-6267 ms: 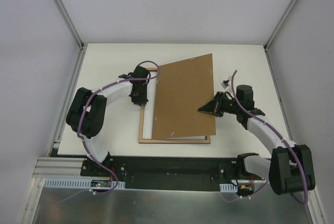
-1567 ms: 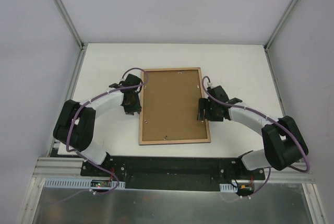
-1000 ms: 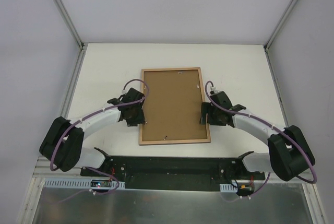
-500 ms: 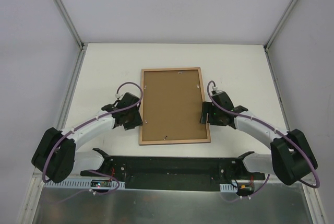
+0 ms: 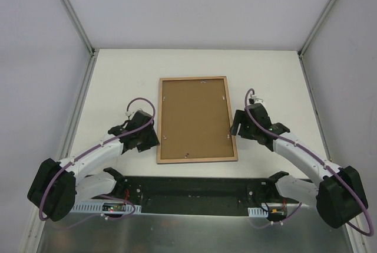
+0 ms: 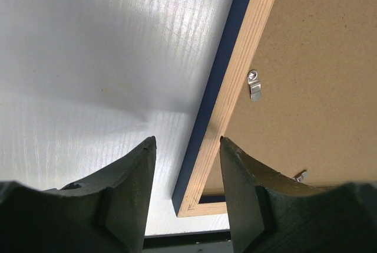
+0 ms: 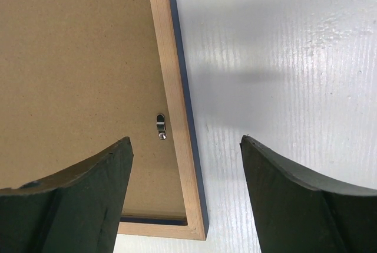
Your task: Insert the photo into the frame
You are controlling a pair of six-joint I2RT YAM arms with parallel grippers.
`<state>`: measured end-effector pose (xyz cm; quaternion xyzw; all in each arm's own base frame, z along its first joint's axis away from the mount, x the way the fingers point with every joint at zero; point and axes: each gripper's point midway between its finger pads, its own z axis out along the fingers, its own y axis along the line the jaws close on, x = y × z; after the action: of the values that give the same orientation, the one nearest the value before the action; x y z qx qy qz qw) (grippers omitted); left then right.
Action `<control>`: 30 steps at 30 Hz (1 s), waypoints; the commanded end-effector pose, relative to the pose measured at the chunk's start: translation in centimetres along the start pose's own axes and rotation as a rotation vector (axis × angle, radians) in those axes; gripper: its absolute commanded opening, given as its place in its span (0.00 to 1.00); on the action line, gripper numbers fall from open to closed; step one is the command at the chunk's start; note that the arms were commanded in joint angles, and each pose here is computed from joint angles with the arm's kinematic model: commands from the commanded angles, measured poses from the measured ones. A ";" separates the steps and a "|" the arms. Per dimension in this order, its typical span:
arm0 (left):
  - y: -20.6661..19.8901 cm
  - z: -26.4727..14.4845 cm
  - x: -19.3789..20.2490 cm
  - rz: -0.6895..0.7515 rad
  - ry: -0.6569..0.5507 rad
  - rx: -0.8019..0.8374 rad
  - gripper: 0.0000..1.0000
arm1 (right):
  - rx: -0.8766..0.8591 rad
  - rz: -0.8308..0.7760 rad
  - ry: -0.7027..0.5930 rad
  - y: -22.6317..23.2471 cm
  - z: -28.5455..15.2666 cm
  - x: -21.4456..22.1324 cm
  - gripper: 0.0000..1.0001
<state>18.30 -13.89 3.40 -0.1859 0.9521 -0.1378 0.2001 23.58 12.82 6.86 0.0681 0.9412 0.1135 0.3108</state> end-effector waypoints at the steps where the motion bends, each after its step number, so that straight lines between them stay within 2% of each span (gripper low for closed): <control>1: 0.2 0.0 0.5 0.004 0.012 -0.003 0.47 | 0.022 0.019 -0.019 -0.1 -0.1 -0.6 0.76; 10: 0.5 0.1 0.6 0.040 0.011 -0.013 0.47 | -0.018 -0.038 0.008 2.4 1.6 -2.3 0.77; 16: 0.8 0.4 0.4 0.076 0.013 -0.030 0.47 | -0.007 -0.046 0.005 1.9 1.9 -1.7 0.77; 30: 0.9 0.3 0.4 0.063 0.004 -0.028 0.47 | 0.028 -0.094 0.021 1.2 1.5 0.2 0.78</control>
<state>18.06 -13.55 2.86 -0.1675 0.9576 -0.1264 0.1975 24.31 14.46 4.98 0.0332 0.9537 0.0946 0.2835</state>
